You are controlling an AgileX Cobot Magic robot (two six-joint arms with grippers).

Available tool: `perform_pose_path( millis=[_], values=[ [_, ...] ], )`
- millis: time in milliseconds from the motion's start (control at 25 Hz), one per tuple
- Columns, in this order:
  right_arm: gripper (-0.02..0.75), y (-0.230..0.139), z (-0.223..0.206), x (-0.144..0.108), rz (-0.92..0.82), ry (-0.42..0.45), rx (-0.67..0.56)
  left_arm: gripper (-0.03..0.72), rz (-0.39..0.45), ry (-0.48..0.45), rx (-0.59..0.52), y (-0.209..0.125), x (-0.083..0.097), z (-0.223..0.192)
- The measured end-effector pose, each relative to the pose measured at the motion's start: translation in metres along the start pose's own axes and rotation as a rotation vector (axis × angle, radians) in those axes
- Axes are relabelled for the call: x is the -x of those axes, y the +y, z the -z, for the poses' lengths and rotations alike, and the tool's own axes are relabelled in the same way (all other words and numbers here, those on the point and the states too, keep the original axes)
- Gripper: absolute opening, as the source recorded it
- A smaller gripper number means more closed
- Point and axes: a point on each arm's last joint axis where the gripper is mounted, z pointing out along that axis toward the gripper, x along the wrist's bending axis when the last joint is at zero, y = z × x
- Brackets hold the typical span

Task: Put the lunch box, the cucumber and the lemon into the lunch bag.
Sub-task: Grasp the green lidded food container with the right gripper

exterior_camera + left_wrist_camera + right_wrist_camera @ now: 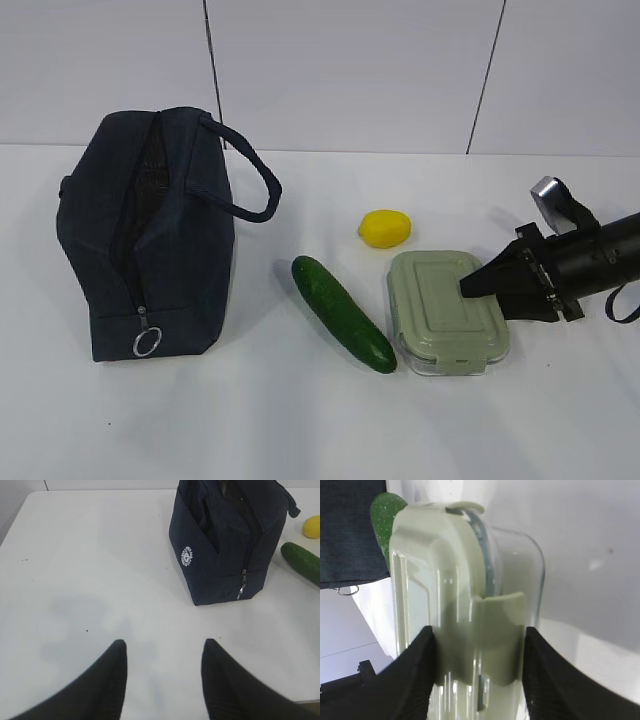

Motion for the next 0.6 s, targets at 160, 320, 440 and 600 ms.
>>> perform_pose_path(
  millis=[160,320,440,600],
  values=[
    [0.377,0.001,0.002,-0.002,0.007,-0.012,0.006,0.34,-0.001,0.001,0.0,0.0,0.0,0.0],
    [0.377,0.001,0.002,-0.002,0.003,-0.012,0.005,0.34,-0.001,-0.003,0.033,0.012,0.001,0.01],
    [0.377,0.001,0.002,-0.002,0.003,-0.013,0.004,0.34,0.001,-0.005,0.018,0.031,0.002,0.013],
    [0.377,0.001,0.002,-0.002,0.003,-0.013,0.004,0.34,0.023,-0.032,-0.066,0.062,0.005,0.001]
  ],
)
